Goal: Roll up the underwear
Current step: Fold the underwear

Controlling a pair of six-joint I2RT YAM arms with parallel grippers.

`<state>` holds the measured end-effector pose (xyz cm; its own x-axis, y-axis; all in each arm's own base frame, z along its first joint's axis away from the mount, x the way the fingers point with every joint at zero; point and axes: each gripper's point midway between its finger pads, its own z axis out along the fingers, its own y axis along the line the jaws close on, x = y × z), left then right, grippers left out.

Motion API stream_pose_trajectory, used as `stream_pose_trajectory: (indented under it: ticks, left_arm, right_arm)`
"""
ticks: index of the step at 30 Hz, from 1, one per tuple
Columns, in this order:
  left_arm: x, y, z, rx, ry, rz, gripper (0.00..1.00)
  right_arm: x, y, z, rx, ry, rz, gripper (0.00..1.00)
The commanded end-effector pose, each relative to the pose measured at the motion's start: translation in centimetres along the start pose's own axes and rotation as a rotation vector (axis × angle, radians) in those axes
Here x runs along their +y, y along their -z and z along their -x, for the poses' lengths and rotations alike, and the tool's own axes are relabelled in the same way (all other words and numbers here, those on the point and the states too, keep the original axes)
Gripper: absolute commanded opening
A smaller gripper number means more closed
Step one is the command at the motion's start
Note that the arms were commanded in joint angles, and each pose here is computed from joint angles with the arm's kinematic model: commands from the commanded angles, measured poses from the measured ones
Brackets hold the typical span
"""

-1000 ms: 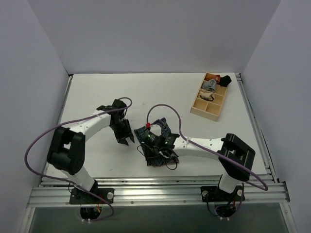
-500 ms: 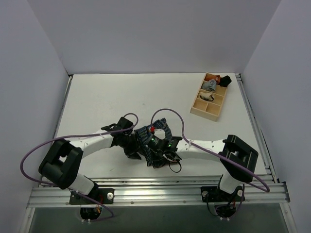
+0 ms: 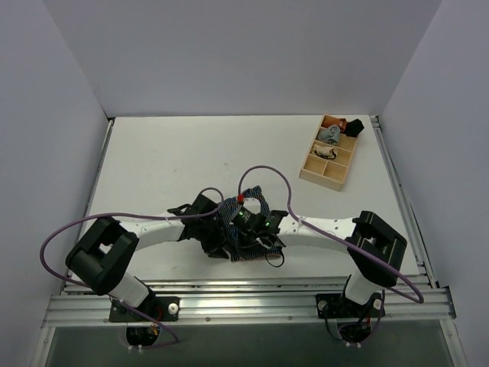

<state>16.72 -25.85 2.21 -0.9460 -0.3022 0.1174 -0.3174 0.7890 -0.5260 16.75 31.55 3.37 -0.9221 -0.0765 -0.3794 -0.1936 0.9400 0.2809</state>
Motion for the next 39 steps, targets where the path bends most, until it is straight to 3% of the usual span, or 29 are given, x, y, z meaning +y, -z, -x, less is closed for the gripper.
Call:
stream_pose_trajectory:
  ticks: [1, 3, 8, 11, 14, 16, 18, 21, 22, 29, 34, 39]
  left_arm:
    - [-0.6, -0.6, 0.2, -0.032, -0.012, -0.012, 0.42]
    - [-0.3, -0.9, 0.1, -0.027, -0.005, -0.001, 0.4]
    - [0.3, -0.9, 0.1, -0.04, 0.004, 0.021, 0.13]
    - [0.2, -0.8, 0.0, -0.046, 0.01, 0.014, 0.05]
    - [-0.2, -0.8, -0.2, -0.053, 0.017, -0.001, 0.04]
    - [-0.6, -0.7, -0.6, -0.046, 0.026, -0.016, 0.08]
    - [-0.6, -0.1, -0.7, -0.049, 0.048, 0.004, 0.28]
    - [0.1, 2.1, 0.0, -0.103, 0.068, 0.081, 0.48]
    - [1.0, 3.0, 0.2, -0.112, 0.092, 0.126, 0.5]
    - [1.5, 8.1, 5.9, -0.25, 0.152, 0.133, 0.56]
    - [1.4, 8.7, 9.5, -0.241, 0.14, 0.157, 0.56]
    - [-1.2, 7.7, 12.4, -0.204, 0.064, 0.112, 0.56]
  right_arm:
    - [-0.4, 0.6, 1.3, -0.034, -0.015, -0.021, 0.0]
    - [-0.5, 0.3, 1.4, -0.03, -0.011, -0.029, 0.0]
    - [-0.2, -0.6, 1.5, -0.016, 0.012, -0.037, 0.0]
    - [-0.1, -1.1, 1.5, -0.006, 0.022, -0.043, 0.0]
    - [0.5, -1.4, 1.5, -0.002, 0.036, -0.032, 0.0]
    - [1.0, -1.5, 1.3, 0.0, 0.04, -0.017, 0.0]
    - [1.2, -1.5, 1.1, 0.002, 0.039, -0.011, 0.03]
    - [1.5, -1.2, 0.9, -0.001, 0.038, 0.007, 0.14]
    - [1.5, -1.0, 1.0, -0.007, 0.034, 0.012, 0.16]
    - [2.4, 0.7, 1.1, -0.042, 0.051, 0.044, 0.29]
    - [2.8, 0.3, 0.0, -0.032, 0.088, 0.03, 0.33]
    - [2.9, -0.4, -1.0, -0.02, 0.131, -0.013, 0.32]
